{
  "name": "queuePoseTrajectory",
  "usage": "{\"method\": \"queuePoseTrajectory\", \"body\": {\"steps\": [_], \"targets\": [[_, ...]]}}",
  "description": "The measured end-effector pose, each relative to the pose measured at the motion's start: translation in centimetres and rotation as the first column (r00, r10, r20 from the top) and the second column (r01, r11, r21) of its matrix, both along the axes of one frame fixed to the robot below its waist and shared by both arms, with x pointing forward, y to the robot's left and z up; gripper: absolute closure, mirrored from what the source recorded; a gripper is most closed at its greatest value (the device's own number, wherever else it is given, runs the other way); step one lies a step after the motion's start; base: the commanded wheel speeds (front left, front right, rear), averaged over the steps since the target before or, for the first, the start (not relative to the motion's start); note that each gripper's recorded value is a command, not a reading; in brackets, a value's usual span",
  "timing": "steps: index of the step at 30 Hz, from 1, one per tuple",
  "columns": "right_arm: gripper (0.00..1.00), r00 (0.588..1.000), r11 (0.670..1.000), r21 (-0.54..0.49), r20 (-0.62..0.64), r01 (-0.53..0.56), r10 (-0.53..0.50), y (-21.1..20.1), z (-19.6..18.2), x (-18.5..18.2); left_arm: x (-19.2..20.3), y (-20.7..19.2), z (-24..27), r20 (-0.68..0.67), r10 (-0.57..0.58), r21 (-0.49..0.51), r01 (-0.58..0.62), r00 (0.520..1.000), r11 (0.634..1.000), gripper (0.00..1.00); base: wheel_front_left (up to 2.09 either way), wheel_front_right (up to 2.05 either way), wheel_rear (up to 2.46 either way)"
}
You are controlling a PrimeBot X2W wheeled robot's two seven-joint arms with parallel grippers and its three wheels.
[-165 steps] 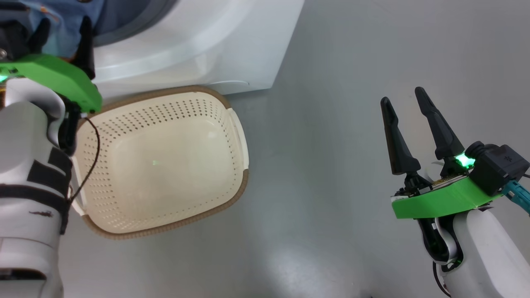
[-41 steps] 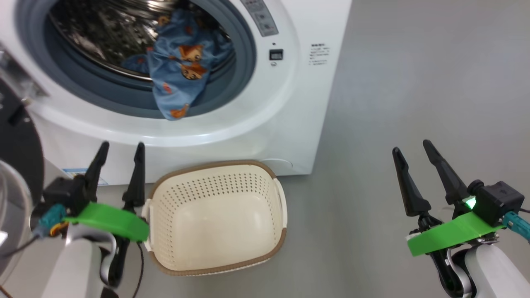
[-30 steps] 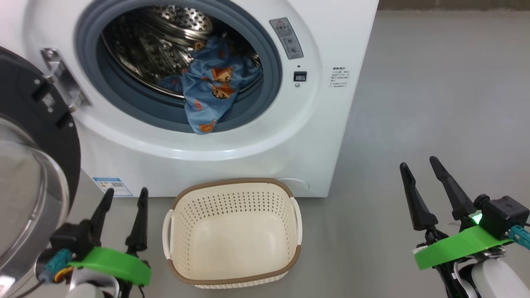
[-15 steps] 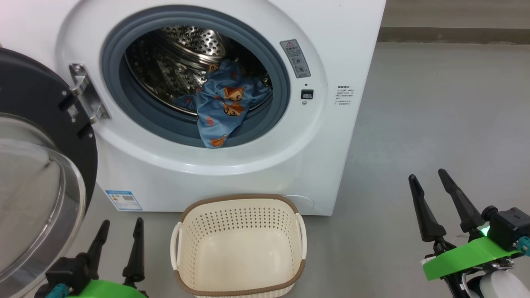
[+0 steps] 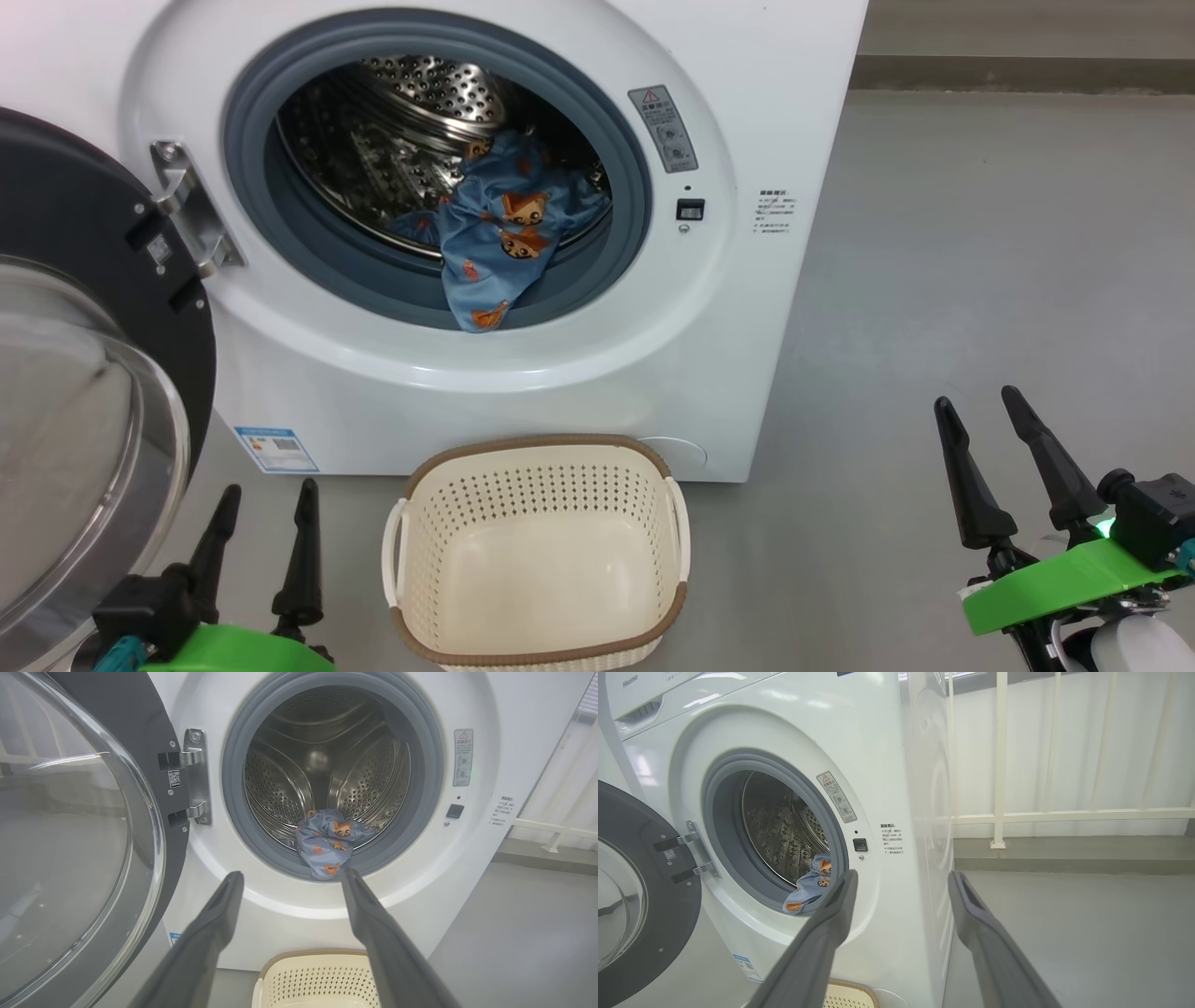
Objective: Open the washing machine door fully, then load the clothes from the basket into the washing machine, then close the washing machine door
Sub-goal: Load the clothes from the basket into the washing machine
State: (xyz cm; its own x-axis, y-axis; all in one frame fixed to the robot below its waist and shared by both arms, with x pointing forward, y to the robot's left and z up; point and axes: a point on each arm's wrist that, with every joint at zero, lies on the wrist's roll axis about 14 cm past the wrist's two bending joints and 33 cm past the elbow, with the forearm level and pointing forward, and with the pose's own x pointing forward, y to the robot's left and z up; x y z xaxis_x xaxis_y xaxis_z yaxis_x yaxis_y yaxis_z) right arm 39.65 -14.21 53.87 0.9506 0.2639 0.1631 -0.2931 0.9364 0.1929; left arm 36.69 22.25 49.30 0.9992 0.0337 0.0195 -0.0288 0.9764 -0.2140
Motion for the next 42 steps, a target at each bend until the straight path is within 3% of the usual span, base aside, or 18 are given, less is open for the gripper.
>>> {"method": "queuePoseTrajectory", "body": {"steps": [26,42], "targets": [[0.00,0.999,1.000,-0.002,-0.033,0.023,-0.023,-0.8,-1.1,0.0,0.7,-0.8,-0.7,-0.027,-0.021,-0.007,0.021,0.999,1.000,0.00,0.00,0.00,0.00],[0.00,0.993,0.994,-0.003,-0.033,0.111,-0.111,-2.8,-2.1,3.6,11.7,-3.9,1.4,-0.005,-0.156,0.036,0.156,0.988,0.987,0.00,0.00,0.00,0.00]]}}
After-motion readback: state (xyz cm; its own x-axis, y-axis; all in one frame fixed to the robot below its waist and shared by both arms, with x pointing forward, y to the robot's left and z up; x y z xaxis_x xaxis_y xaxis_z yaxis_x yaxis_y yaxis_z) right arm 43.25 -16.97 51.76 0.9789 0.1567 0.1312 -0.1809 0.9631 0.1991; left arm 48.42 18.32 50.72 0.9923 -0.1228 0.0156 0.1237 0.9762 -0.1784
